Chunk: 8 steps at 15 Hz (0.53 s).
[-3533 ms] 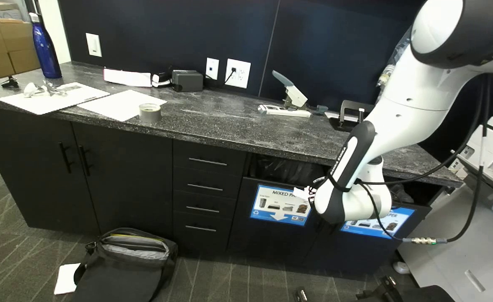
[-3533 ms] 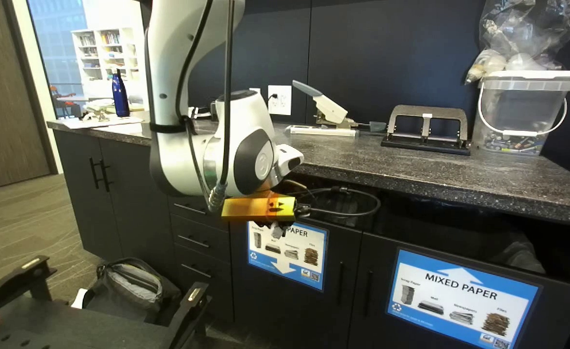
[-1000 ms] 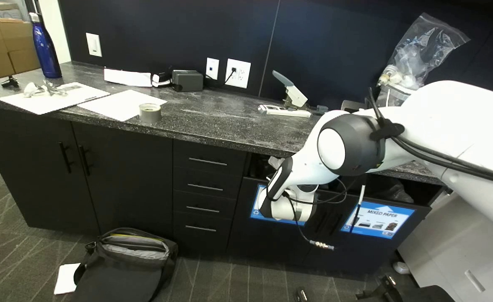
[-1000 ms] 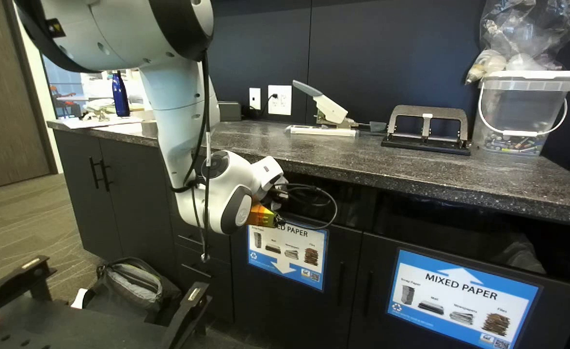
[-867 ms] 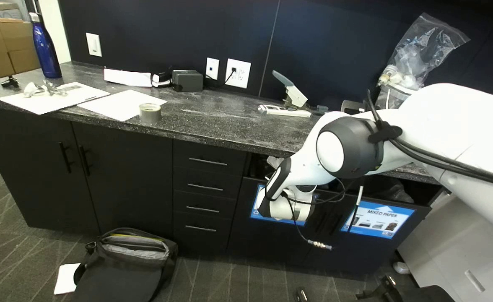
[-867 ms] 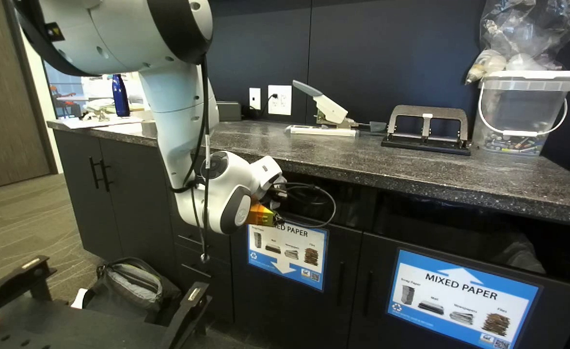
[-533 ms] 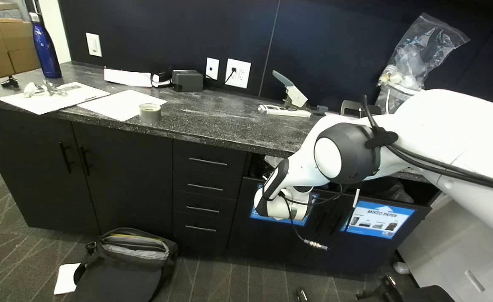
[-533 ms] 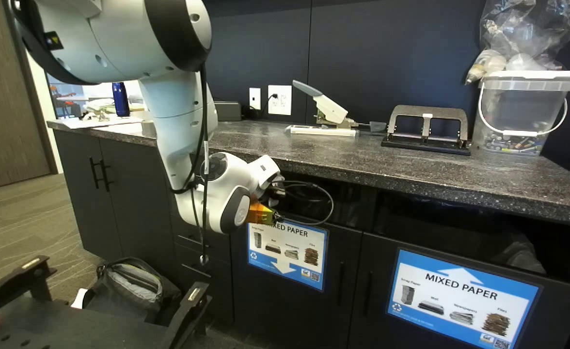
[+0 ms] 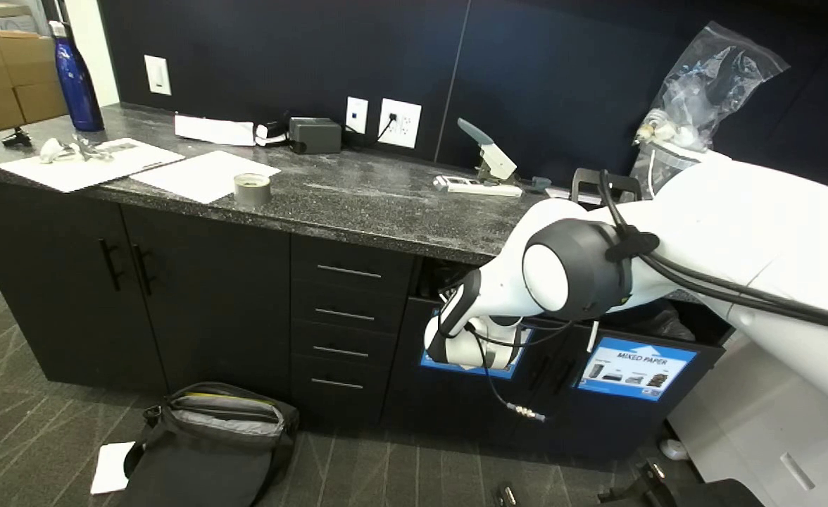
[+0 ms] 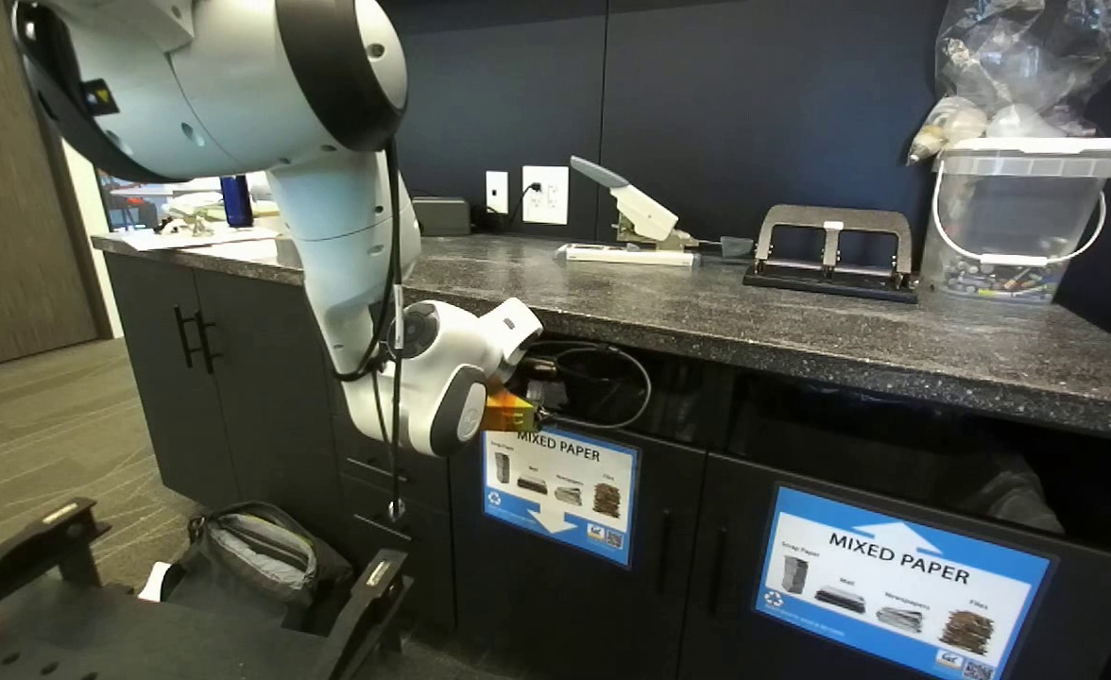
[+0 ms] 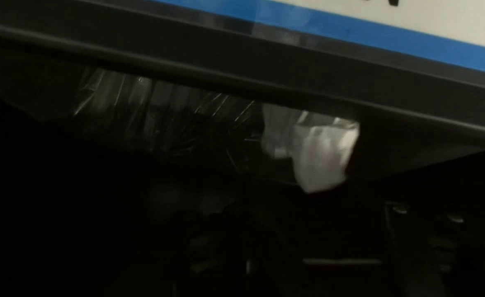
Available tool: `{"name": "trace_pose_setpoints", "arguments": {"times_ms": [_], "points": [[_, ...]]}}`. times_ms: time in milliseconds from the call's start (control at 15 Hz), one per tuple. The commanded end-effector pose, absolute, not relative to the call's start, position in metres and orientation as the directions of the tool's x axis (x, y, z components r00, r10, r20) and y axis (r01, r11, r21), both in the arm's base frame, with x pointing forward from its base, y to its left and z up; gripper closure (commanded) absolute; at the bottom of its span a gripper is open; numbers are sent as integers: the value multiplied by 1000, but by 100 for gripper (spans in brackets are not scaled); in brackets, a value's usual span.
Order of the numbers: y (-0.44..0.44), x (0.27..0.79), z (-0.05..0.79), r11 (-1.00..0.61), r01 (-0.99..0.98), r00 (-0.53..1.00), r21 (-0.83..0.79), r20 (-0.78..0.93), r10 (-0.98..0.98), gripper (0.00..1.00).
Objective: Place one paper from the counter inside the waste bin on the right, place four papers from the counter inside the bin on the left
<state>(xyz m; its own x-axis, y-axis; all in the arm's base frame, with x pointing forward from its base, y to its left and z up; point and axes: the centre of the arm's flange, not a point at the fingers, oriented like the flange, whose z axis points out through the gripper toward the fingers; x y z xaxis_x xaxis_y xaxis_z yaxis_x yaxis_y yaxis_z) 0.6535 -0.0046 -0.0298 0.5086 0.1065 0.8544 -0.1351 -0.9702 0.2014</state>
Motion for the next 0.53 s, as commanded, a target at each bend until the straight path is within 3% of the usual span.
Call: {"name": "trace_pose_setpoints", "arguments": {"times_ms": [0, 133, 467], "points": [[-2, 664, -34, -957, -139, 473, 255, 866, 162, 8], [-3, 656, -24, -955, -127, 497, 266, 851, 171, 0], [-2, 616, 4, -963, -46, 624, 264, 760, 179, 0]]}}
